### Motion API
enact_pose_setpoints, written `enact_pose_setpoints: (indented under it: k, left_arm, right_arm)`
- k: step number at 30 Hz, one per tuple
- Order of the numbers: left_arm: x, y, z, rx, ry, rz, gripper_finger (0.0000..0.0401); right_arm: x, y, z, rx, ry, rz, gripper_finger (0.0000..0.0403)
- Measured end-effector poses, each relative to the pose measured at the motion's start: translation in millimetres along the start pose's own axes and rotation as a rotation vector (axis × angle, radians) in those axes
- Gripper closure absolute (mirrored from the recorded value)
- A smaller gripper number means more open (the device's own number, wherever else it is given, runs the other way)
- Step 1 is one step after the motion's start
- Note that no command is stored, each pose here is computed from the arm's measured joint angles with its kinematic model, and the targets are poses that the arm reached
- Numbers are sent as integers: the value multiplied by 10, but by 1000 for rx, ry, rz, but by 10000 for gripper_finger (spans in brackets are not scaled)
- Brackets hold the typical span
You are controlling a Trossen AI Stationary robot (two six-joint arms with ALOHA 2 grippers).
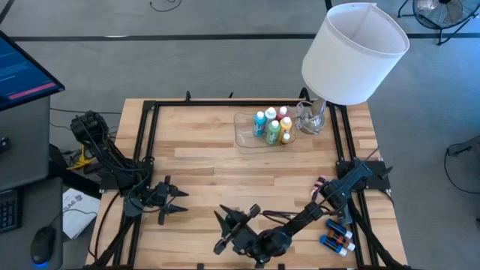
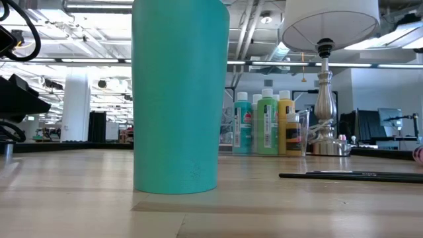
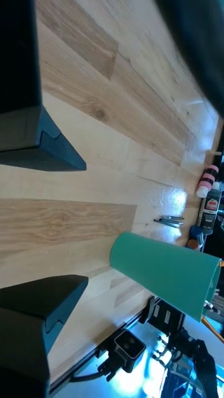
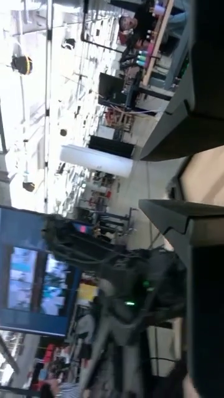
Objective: Pick & Place Paint Supplies
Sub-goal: Put the small orange paint bottle into the transparent bin
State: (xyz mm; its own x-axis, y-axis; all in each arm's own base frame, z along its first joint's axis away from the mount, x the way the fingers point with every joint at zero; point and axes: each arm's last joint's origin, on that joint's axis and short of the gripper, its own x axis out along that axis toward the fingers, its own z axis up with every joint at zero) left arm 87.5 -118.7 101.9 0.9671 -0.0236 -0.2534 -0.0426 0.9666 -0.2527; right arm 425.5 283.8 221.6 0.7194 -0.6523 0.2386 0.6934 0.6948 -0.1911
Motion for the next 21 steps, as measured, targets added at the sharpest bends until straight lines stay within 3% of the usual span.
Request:
enact_pose_setpoints:
  k: [6,13,17,21]
  left_arm:
    - [0,-2,-2,-6,5,-6,215]
    - [0,-11,5,-21,7,-19,215]
    - [-1,-27,23,-45,-2,-32,215]
    - [-3,-70,46,-88,20,-104,215]
  right_arm:
    - [75,-59,542,14,-27,-9,300]
    - [-159,-48,1301,-4,-57,92,300]
    - [-337,13,1503,19,-45,173,300]
    - [-503,42,1540,113,-16,208,300]
